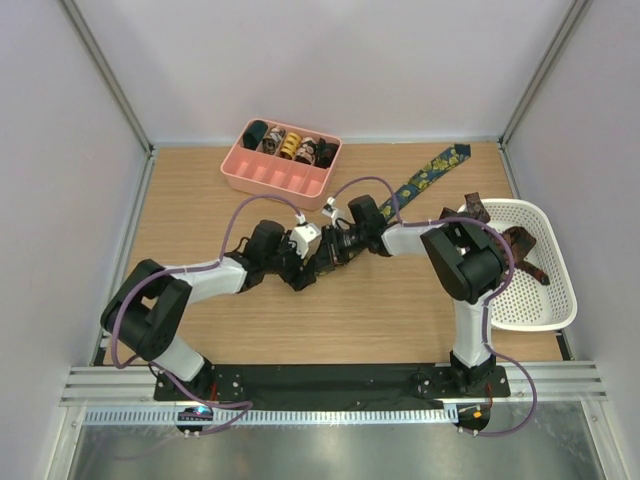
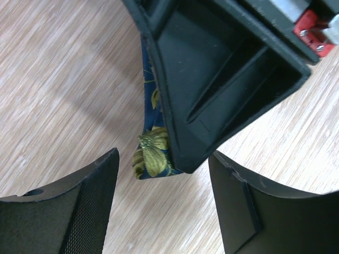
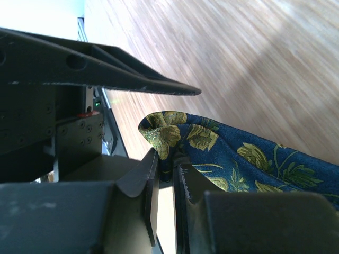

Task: Roll the ties
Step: Roll the tie

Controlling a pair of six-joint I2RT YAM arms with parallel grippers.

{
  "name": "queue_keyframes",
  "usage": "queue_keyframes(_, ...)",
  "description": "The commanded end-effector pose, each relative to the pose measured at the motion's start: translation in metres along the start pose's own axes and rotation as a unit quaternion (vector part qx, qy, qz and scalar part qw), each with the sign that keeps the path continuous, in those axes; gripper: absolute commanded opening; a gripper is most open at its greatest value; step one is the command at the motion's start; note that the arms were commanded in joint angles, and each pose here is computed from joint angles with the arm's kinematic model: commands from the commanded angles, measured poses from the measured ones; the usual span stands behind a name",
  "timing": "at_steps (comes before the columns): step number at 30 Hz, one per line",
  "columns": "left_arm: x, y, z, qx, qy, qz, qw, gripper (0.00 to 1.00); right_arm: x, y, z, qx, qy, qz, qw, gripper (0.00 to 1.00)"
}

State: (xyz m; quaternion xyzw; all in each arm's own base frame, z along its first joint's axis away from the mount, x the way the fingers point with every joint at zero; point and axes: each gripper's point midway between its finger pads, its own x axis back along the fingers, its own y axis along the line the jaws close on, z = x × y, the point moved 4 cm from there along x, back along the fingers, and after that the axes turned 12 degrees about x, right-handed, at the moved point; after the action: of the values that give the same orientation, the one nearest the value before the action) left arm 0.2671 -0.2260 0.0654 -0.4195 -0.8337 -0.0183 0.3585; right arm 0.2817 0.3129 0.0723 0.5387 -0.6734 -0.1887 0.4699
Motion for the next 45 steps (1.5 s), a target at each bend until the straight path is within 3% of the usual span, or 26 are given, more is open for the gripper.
queue_keyframes(1, -0.002, -0.001, -0.022, -0.031, -0.031, 0.008, 0.999, 0.69, 0.014, 0.024, -0.017, 0.037, -0.028, -0.030, 0.998, 0.15)
queue_keyframes(7, -0.002, 0.001, -0.026, -0.040, -0.044, 0.001, 0.998, 0.63, 0.014, 0.025, -0.014, 0.033, -0.026, -0.034, 0.999, 0.15)
queue_keyframes(12, 0.000, -0.006, -0.029, -0.043, -0.067, 0.023, 0.997, 0.68, 0.014, 0.026, -0.015, 0.029, -0.031, -0.041, 0.998, 0.15)
queue_keyframes(16, -0.002, -0.006, -0.029, -0.039, -0.060, 0.025, 0.997, 0.64, 0.016, 0.029, -0.018, 0.032, -0.035, -0.045, 0.998, 0.15)
queue_keyframes(20, -0.007, -0.003, -0.025, -0.029, -0.044, 0.020, 0.998, 0.44, 0.016, 0.030, -0.017, 0.032, -0.036, -0.048, 0.998, 0.15)
queue_keyframes(21, -0.008, -0.003, -0.027, -0.032, -0.043, 0.021, 0.998, 0.32, 0.016, 0.031, -0.017, 0.033, -0.036, -0.049, 0.998, 0.15)
queue_keyframes(22, -0.008, -0.002, -0.025, -0.030, -0.034, 0.018, 0.999, 0.25, 0.016, 0.031, -0.017, 0.032, -0.037, -0.048, 0.998, 0.15)
queue_keyframes(25, -0.008, -0.001, -0.024, -0.028, -0.025, 0.016, 0.999, 0.18, 0.016, 0.031, -0.016, 0.032, -0.036, -0.049, 0.998, 0.17)
queue_keyframes(34, -0.009, -0.009, -0.019, -0.027, 0.005, 0.023, 0.999, 0.18, 0.019, 0.021, -0.016, 0.040, -0.027, 0.002, 0.999, 0.47)
queue_keyframes(45, -0.022, -0.028, -0.008, -0.053, 0.067, 0.006, 0.996, 0.21, 0.031, 0.019, -0.009, 0.047, -0.012, 0.060, 0.997, 0.47)
